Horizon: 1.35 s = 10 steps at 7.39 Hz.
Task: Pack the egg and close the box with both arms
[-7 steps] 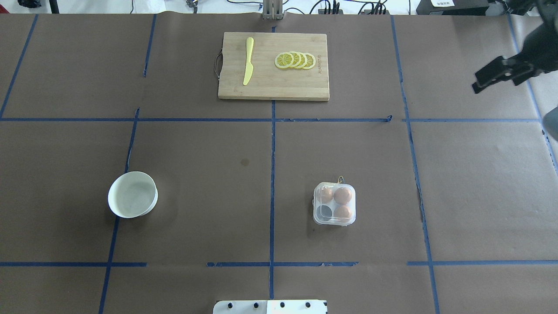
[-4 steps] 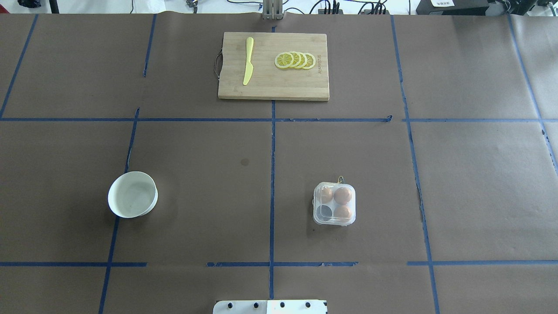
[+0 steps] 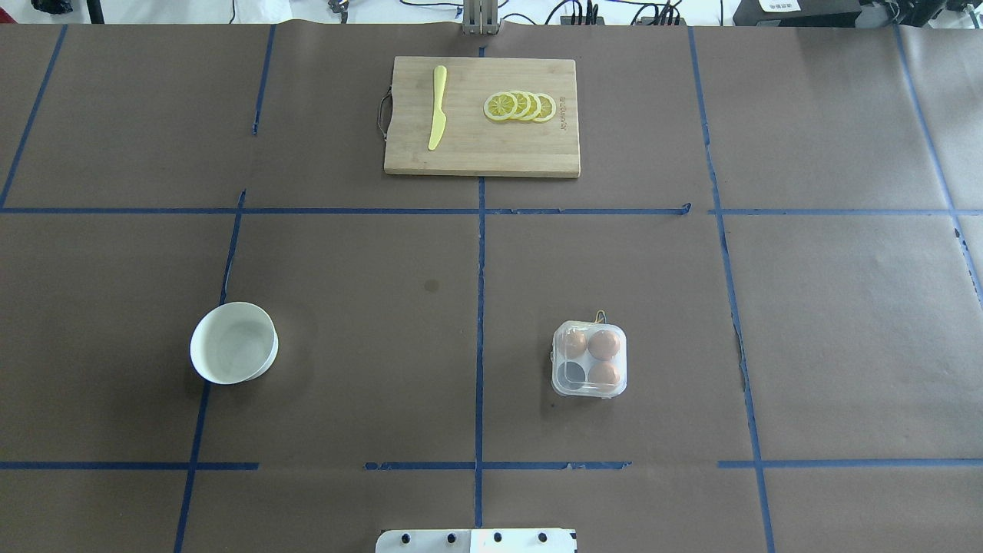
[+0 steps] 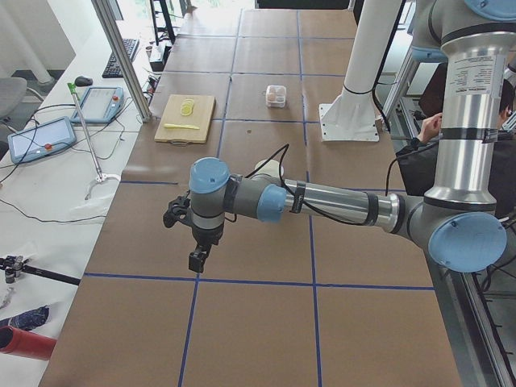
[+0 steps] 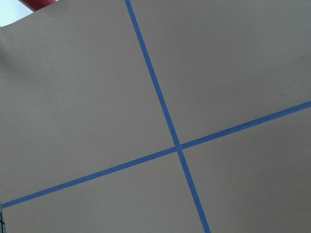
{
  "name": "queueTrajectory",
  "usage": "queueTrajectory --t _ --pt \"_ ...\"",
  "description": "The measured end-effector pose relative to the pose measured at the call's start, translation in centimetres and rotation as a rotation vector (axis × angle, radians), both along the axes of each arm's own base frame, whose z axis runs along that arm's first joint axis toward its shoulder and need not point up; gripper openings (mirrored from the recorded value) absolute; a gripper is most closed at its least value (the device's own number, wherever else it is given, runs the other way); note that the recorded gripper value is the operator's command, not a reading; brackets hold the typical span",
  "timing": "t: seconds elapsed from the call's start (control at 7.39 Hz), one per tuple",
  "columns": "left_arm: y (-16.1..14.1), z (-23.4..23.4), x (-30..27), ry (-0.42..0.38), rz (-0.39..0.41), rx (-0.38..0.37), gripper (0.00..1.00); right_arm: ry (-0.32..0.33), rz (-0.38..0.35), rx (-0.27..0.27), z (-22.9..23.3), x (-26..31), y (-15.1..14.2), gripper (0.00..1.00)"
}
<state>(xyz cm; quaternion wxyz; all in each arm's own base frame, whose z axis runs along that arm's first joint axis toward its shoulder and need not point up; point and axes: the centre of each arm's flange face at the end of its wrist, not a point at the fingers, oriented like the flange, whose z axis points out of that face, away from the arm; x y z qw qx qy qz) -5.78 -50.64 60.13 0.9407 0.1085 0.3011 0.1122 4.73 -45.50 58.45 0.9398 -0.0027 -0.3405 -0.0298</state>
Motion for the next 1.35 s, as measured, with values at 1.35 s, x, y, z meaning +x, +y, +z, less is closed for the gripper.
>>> queueTrajectory --t 1.35 --pt "3.1 4.9 1.0 0.143 0.063 -0.117 1.0 -0.152 0.045 -0.055 3.9 1.2 1.9 1.0"
